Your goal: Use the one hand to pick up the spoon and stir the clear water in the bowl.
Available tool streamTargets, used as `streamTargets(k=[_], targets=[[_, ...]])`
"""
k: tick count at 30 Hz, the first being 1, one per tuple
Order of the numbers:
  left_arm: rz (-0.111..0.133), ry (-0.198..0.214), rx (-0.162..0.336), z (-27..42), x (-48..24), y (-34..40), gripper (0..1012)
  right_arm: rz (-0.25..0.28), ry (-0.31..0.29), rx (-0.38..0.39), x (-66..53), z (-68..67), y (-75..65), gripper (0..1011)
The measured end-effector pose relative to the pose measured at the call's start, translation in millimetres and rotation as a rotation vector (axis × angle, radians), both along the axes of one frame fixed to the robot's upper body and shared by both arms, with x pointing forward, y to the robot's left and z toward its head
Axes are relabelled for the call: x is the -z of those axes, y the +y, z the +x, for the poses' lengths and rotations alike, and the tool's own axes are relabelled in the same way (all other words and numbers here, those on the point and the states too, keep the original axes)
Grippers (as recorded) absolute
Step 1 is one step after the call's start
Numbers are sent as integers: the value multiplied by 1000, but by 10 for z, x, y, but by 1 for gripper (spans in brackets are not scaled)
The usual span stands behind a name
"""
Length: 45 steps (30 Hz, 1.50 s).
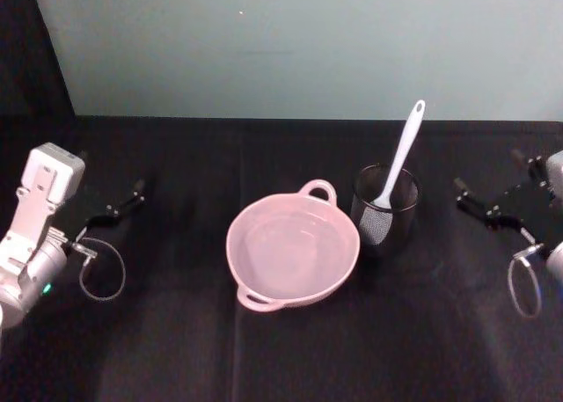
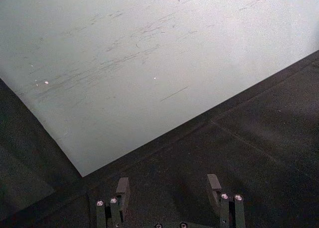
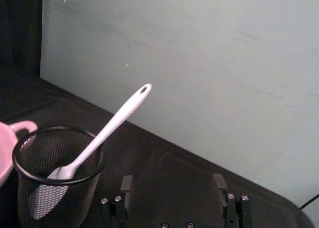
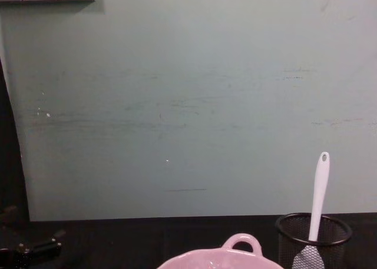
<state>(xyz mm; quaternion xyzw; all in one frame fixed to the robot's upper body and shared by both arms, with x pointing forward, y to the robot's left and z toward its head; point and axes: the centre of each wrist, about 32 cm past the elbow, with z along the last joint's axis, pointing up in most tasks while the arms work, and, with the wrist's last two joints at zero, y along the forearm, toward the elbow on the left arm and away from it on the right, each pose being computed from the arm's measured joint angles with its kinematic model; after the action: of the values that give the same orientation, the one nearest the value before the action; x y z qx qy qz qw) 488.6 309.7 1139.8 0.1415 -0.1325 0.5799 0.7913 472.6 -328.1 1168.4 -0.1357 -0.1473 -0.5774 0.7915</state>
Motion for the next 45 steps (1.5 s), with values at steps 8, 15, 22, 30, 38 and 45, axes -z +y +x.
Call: streamTargets(k=[8,15,22,30,38,45], targets=[[0,0,0,0,0,0,1011,125,27,-33,-222,-100,-133,1002],[0,0,0,0,0,0,1011,405,151,-111,-383,-10,-194,1002],[0,0,0,0,0,0,1011,575,304,-157,-433,225,-196,1002],[0,0,0,0,0,0,1011,643,410,-191,-449,510,-147,1003],[0,0,0,0,0,0,1011,681,458,-207,-412,776,-111,1002],[0,0,0,0,0,0,1011,676,463,-232,-397,957,-26,1002]])
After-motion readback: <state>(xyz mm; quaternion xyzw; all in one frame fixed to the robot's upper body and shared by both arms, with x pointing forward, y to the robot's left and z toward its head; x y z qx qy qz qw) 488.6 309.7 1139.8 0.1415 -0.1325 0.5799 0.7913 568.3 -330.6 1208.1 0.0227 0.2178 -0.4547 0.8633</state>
